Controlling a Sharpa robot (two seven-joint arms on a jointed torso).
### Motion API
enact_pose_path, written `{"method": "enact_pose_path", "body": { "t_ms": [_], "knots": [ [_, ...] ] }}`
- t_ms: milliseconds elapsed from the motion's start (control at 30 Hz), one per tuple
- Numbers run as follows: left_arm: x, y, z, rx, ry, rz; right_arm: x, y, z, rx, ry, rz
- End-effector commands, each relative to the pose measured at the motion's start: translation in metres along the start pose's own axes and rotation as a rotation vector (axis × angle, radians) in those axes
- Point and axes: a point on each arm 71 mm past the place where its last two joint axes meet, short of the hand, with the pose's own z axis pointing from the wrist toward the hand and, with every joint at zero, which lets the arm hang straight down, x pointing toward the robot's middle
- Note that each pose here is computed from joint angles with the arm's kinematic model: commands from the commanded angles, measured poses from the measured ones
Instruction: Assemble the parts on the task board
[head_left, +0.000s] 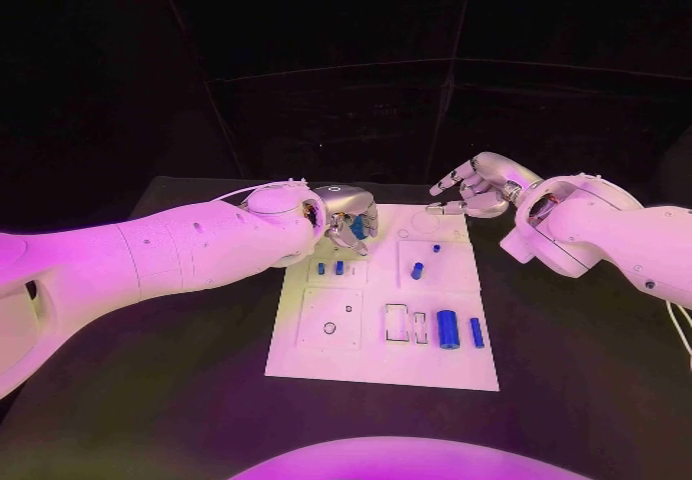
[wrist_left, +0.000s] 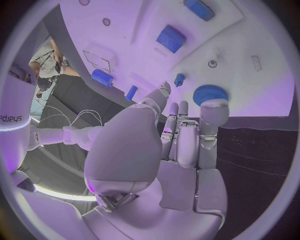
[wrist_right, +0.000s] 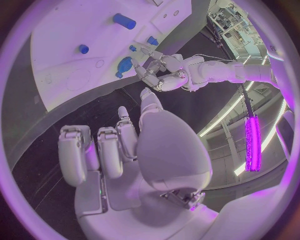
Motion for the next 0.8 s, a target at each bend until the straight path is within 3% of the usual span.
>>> {"method": "enact_pose_path", "body": {
  "t_ms": [33,800],
  "knots": [
    [0.005,0.0012,0.0022,0.001,0.06,0.064,-0.0005,0.0022,0.0003,-0.011,0.0,0.002],
    [0.0147,-0.0017,0.0106,0.006,0.102,0.069,0.0002,0.0032,0.0014,-0.013,-0.001,0.002]
  ]
}}
